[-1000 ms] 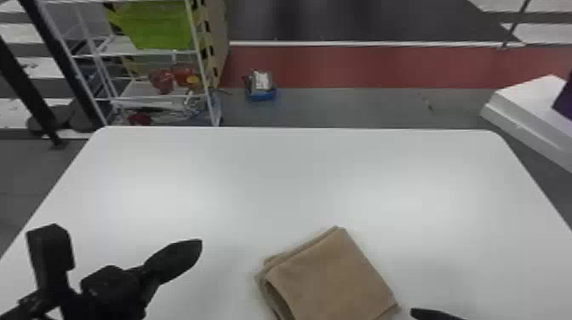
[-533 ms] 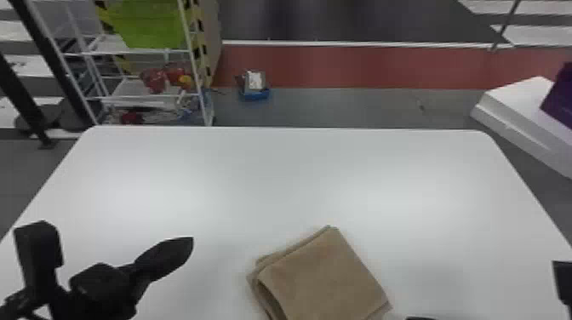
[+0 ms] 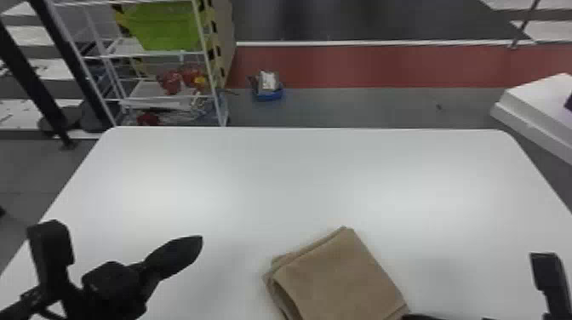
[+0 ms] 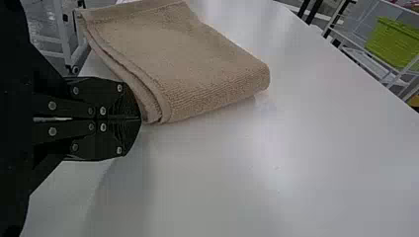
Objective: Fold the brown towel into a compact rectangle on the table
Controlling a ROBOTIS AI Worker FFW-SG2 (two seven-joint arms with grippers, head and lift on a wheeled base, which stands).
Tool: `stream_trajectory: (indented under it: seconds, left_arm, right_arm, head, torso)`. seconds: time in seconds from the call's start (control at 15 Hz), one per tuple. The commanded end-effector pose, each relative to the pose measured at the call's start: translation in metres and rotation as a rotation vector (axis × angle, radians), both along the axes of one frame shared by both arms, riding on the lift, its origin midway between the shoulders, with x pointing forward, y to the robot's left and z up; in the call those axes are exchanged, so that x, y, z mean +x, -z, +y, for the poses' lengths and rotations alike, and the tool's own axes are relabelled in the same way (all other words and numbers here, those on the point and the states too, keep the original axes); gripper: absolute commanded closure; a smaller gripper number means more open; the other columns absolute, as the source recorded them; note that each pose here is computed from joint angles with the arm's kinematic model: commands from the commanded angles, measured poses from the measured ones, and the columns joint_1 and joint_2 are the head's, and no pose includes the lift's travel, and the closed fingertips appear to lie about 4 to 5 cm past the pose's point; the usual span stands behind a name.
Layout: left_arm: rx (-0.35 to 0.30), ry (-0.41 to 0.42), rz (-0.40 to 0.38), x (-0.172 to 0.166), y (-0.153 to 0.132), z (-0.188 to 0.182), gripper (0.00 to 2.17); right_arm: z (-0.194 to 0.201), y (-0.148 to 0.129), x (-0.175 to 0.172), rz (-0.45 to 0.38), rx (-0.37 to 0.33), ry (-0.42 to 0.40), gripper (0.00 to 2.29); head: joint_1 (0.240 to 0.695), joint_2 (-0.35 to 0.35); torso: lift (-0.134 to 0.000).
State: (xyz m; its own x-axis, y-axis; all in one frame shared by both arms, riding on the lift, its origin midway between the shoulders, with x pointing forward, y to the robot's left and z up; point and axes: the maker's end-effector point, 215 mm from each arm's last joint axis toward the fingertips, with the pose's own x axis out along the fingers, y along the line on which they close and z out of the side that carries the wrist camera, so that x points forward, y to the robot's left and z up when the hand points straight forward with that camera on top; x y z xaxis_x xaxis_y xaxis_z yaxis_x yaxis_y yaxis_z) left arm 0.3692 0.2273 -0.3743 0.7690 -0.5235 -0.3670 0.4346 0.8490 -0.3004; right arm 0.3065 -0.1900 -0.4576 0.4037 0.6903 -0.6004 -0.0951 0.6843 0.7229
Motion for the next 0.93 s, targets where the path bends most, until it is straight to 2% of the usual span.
stream_trajectory:
  seconds: [0.0, 0.53, 0.73, 0.87]
  left_arm:
    - [0.006, -0.009, -0.001, 0.0, -0.001, 0.005, 1.39]
    - [0.012, -0.024, -0.002, 0.001, -0.001, 0.015, 1.39]
    - [0.009, -0.024, 0.006, 0.004, 0.0, 0.015, 1.39]
    - [0.006, -0.022, 0.018, 0.004, 0.003, 0.013, 1.39]
  right_arm:
    - [0.015, 0.005, 0.006, 0.003, -0.029, -0.033, 1.71]
    - [0.041, -0.001, 0.042, -0.041, -0.088, -0.085, 1.71]
    - [0.045, -0.003, 0.059, -0.064, -0.141, -0.098, 1.71]
    - [0.049, -0.004, 0.071, -0.069, -0.149, -0.105, 1.71]
  head:
    - [0.695, 0.063]
    - [0.695, 0.144]
    - [0.695, 0.148]
    - [0.695, 0.148]
  torso:
    - [-0.123]
    - [-0.123]
    - [-0.123]
    - [-0.123]
